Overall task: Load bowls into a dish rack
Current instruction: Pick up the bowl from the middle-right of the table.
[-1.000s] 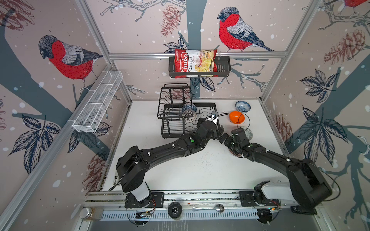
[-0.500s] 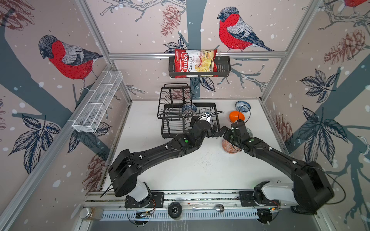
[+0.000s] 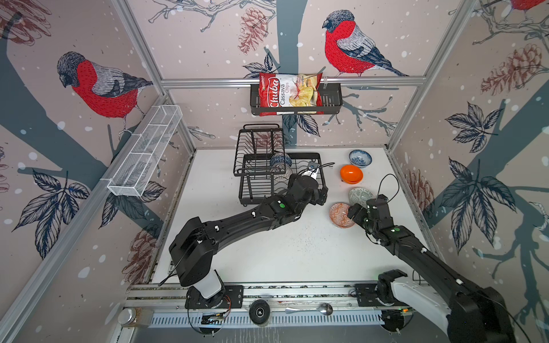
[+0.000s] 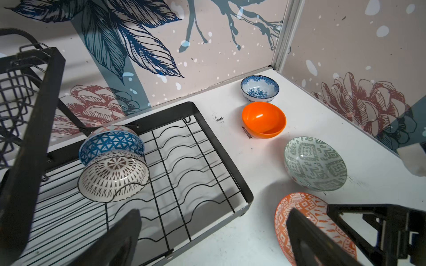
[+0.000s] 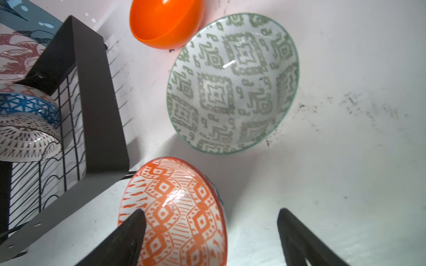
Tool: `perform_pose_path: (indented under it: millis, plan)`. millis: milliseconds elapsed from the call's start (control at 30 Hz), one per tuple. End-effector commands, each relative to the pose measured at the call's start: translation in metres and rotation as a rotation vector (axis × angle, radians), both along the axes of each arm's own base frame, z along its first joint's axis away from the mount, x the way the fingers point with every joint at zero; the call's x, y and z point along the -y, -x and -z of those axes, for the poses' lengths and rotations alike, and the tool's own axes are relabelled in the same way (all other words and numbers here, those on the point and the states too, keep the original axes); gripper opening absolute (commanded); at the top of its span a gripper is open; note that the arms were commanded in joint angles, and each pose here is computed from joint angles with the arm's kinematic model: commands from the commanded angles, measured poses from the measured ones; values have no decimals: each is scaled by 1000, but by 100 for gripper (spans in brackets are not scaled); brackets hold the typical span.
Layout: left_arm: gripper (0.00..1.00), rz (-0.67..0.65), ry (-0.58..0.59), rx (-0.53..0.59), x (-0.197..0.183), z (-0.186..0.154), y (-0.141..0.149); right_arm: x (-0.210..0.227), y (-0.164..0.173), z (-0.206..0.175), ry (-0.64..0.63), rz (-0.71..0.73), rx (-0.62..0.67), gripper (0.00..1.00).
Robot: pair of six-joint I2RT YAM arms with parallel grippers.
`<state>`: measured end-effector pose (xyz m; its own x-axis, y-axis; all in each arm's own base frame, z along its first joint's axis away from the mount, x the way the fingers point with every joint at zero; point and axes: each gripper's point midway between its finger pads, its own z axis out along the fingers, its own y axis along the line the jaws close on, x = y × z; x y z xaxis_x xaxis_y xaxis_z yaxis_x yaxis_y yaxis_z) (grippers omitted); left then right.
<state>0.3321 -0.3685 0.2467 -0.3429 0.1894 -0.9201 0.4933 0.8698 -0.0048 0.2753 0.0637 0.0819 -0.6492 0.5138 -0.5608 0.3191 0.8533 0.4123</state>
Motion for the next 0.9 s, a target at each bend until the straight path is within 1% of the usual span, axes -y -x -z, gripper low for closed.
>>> perform_pose_path:
  millis: [0, 100, 200, 267, 400, 533, 667, 733, 867]
  plan:
    - [98, 69, 38, -16, 9, 0, 9, -3, 1, 8, -2, -25, -20, 85]
    - [98, 97, 63, -13, 10, 2, 15, -3, 1, 18, -2, -41, -59, 76]
    - [98, 167, 58, -56, 20, 13, 23, -6, -1, 24, -3, -58, -81, 68]
    - [98, 189, 46, -93, 25, 22, 27, -7, -3, 27, -1, -63, -87, 63]
    - [98, 163, 17, -140, 23, 38, 26, -8, -6, 30, -2, -71, -93, 54]
    - [98, 147, 30, -157, 19, 45, 28, -11, -10, 29, -6, -80, -94, 42]
    - [98, 139, 39, -178, 21, 50, 28, -12, -14, 26, -2, -86, -88, 33]
    - [98, 127, 41, -191, 20, 52, 27, -14, -15, 27, -9, -94, -88, 26]
    - [98, 90, 35, -217, 15, 61, 27, -18, -16, 28, -23, -107, -86, 14]
